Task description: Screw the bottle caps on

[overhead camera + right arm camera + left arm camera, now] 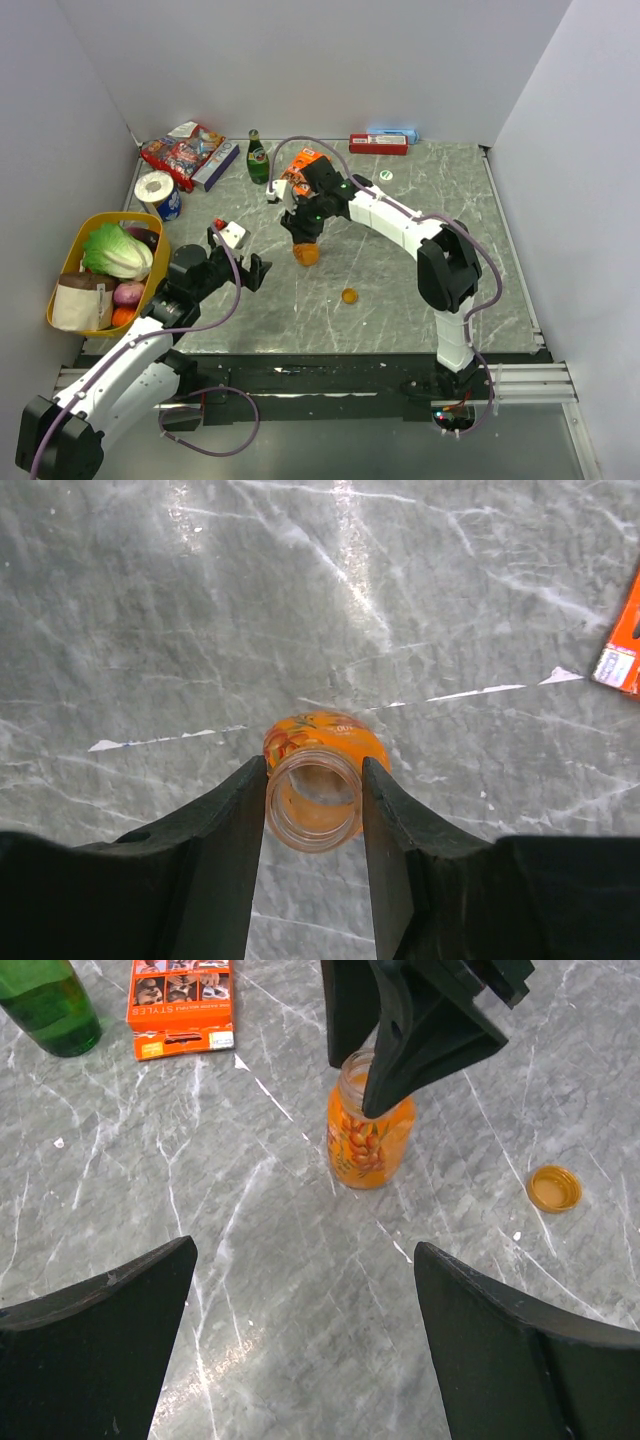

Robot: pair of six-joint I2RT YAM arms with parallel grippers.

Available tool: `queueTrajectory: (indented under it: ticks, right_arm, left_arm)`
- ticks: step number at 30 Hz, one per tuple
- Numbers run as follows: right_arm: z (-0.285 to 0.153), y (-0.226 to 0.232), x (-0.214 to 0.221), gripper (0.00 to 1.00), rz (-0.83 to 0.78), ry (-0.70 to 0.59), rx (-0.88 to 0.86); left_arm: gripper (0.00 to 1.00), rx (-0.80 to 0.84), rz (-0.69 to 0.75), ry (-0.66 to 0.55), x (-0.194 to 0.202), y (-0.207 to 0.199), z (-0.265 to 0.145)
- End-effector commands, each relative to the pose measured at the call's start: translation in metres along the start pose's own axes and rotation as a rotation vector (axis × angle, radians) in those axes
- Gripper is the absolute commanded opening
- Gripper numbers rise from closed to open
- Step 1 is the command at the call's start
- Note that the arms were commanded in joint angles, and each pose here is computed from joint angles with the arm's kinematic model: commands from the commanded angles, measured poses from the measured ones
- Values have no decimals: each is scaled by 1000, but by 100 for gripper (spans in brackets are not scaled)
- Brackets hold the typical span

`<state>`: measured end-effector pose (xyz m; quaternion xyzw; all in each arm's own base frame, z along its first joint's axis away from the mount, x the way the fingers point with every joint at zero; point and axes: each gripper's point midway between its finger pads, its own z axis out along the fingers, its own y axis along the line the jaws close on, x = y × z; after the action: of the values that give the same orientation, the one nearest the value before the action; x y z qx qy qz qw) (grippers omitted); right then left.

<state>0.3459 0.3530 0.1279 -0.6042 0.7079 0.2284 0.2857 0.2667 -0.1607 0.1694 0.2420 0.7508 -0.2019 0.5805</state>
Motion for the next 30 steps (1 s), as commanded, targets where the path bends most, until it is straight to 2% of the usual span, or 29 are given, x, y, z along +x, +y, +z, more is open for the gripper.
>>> queueTrajectory:
  ticks: [1,3,5,6,11,15,16,17,18,19,20,21,22,24,25,30]
  right_arm:
    - [-2,-7,-6,63,12,-32,26]
    - [-6,-9,-10,74,15,-40,37]
    - [-13,-12,-15,76,21,-53,54]
    - [-20,-13,-22,80,16,-68,65]
    - [-59,-15,-49,81,19,-135,112]
    - [-109,5,-66,79,-54,-213,156]
    - [-101,16,-40,78,-61,-169,139]
    - [-121,21,-48,76,-112,-223,187]
    - [-123,27,-37,72,-134,-217,190]
    - [-109,41,-3,69,-163,-164,160]
    - [-120,50,0,65,-212,-189,175]
    - [-116,60,14,58,-241,-175,155]
    - [-101,76,46,55,-288,-126,97]
    - [-97,97,70,46,-347,-97,45]
    - [-88,108,91,44,-379,-63,-1]
    - [-65,126,135,38,-426,43,-105]
  left_arm:
    - [96,14,15,-57,-20,-1,1]
    - [96,15,15,-59,-20,-1,1]
    - [96,17,13,-59,-20,-1,1]
    - [96,17,15,-60,-21,-1,1]
    - [96,16,19,-59,-20,-1,2]
    - [96,19,24,-67,-24,0,3]
    - [96,27,28,-68,-25,-2,3]
    - [96,28,38,-76,-28,-1,3]
    - [96,30,47,-78,-29,-1,3]
    - [96,40,58,-80,-30,-3,3]
    - [97,60,83,-87,-34,-5,3]
    - [97,69,96,-88,-35,-6,4]
    - [98,78,106,-92,-38,-7,4]
    - [99,104,127,-100,-42,-11,4]
    - [99,116,137,-101,-45,-13,4]
    - [93,188,164,-76,-44,-24,3]
